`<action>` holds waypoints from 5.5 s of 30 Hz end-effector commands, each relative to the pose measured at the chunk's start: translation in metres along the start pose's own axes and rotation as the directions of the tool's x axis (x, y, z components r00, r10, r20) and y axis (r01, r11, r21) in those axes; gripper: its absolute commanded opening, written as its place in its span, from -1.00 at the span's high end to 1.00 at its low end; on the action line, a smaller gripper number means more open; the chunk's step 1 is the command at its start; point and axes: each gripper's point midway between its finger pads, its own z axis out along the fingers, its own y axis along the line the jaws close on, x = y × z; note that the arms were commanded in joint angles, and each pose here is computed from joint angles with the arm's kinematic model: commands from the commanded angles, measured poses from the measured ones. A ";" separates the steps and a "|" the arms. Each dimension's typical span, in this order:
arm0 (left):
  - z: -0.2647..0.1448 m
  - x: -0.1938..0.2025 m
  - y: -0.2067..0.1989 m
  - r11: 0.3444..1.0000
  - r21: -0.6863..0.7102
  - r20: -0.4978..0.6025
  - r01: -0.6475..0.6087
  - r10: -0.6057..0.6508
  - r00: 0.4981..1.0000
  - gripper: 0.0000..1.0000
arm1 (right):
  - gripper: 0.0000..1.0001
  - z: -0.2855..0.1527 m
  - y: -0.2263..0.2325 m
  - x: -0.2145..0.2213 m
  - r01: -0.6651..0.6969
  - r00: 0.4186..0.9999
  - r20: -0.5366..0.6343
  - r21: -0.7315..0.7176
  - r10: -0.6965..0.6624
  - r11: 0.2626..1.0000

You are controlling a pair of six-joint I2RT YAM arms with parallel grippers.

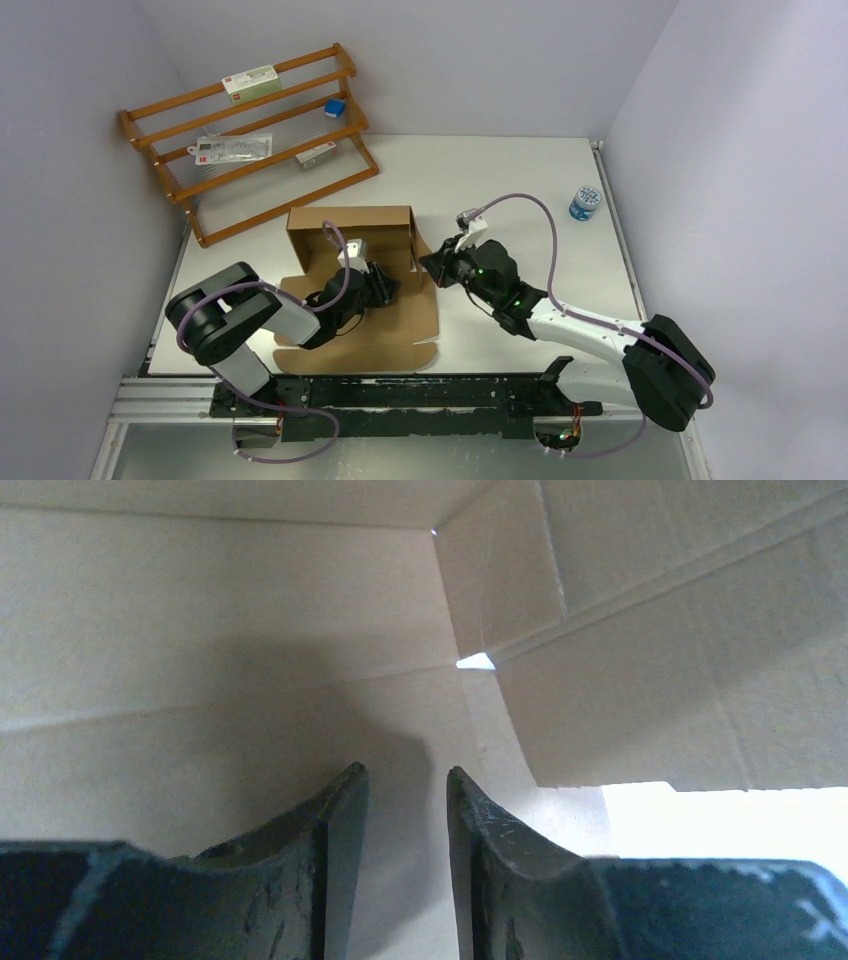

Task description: Fold the paper box

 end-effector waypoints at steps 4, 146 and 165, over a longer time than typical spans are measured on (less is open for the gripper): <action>-0.006 0.017 -0.004 0.999 0.030 -0.051 -0.022 0.024 0.998 0.16 | 0.66 0.012 0.036 -0.001 -0.040 0.999 0.018 -0.116 0.042 0.992; -0.017 -0.029 -0.005 0.966 0.117 0.347 -0.229 0.176 0.921 -0.42 | 0.99 0.059 0.036 0.023 0.089 0.992 0.031 0.512 -0.122 0.854; -0.008 -0.048 -0.003 0.986 0.050 0.428 -0.160 0.123 0.895 0.16 | 0.85 0.066 0.051 0.028 0.093 0.994 0.005 0.445 -0.106 0.891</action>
